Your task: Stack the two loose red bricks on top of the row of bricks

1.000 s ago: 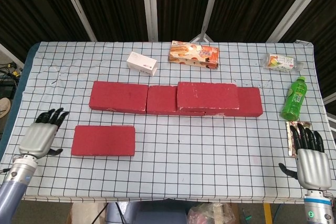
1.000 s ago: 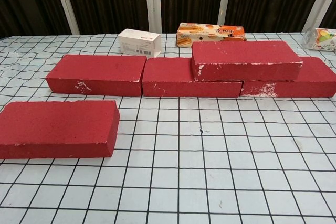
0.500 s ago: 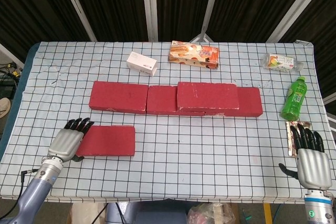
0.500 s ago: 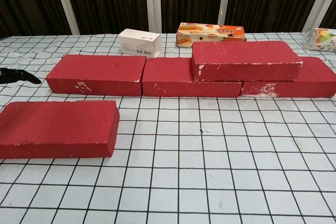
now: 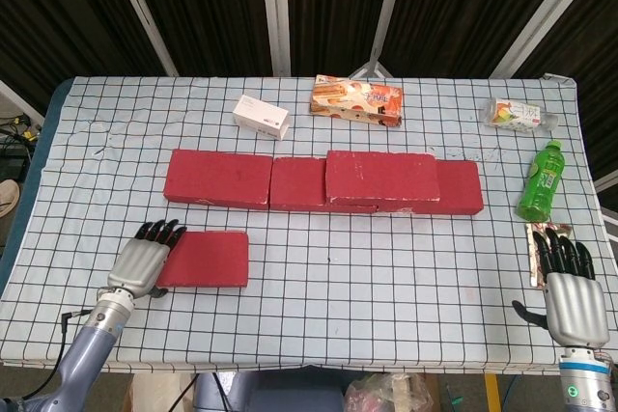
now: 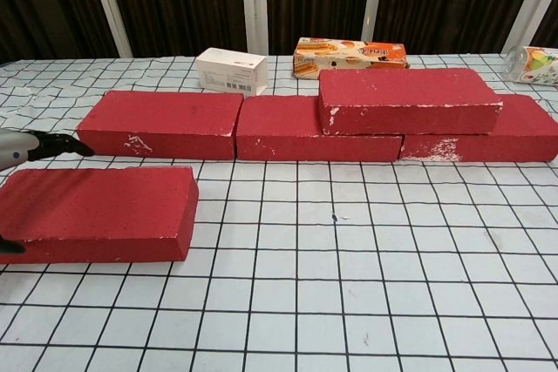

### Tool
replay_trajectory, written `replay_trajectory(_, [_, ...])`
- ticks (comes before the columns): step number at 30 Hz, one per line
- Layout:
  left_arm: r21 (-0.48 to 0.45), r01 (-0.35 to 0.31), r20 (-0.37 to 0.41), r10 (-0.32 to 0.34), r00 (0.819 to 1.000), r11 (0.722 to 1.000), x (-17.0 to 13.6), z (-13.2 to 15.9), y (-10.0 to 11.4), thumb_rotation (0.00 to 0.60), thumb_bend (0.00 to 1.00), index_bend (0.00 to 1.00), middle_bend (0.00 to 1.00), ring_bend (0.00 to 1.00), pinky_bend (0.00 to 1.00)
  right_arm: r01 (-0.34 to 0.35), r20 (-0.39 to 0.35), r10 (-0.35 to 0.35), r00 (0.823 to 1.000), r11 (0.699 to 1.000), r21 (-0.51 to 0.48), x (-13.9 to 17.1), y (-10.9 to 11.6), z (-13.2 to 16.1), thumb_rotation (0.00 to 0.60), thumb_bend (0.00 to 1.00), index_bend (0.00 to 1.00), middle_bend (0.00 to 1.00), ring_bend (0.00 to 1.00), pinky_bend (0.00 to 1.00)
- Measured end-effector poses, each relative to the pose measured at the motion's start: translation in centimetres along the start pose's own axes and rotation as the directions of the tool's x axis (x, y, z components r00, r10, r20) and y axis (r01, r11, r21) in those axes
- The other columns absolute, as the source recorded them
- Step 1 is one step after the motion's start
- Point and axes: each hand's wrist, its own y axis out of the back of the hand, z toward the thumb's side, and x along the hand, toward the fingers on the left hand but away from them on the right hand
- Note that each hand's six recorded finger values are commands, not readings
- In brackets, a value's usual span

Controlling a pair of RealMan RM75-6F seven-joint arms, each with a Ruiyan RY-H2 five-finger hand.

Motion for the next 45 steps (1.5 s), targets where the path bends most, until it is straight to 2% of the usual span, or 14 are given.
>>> replay_trajectory(5, [0.0,-0.012,-0.001,0.012,1.0,1.0,0.5,0.4,0.0,0.6,0.0,0.0,0.0,0.0,0.1,0.002,0.002,-0.002,1.0,1.0,0.0,0.0,0.0,-0.1,0.6,0.15,0.0,0.0,0.0,0.0])
replay_trajectory(22, [0.031,0.026,-0.022,-0.025,0.999,0.999,2.0,1.4,-0.1,0.6,0.0,0.0,0.0,0.0,0.12,0.002,0.012,-0.002,1.0,1.0,0.004,-0.2,0.0,-0.3,0.6,0.15,0.0,0.0,0.0,0.0])
replay_trajectory(38, [0.052,0.044,-0.04,-0.042,0.998,0.998,2.8,2.1,0.0,0.6,0.0,0.0,0.13,0.06,0.16,-0.003,0.007,0.003,1.0,1.0,-0.001,-0.1,0.0,-0.2,0.6,0.15,0.0,0.0,0.0,0.0])
replay_trajectory(42, [0.055,0.042,-0.04,-0.039,0.998,0.998,3.0,2.2,0.1,0.6,0.0,0.04,0.17,0.06,0.16,-0.012,0.007,0.012,1.0,1.0,0.0,-0.1,-0.1,-0.2,0.6,0.15,0.0,0.0,0.0,0.0])
replay_trajectory(45, [0.052,0.038,-0.036,-0.037,0.999,0.998,3.0,2.3,0.2,0.6,0.0,0.11,0.21,0.07,0.16,-0.015,0.007,0.015,1.0,1.0,0.0,0.0,-0.1,-0.1,0.6,0.15,0.0,0.0,0.0,0.0])
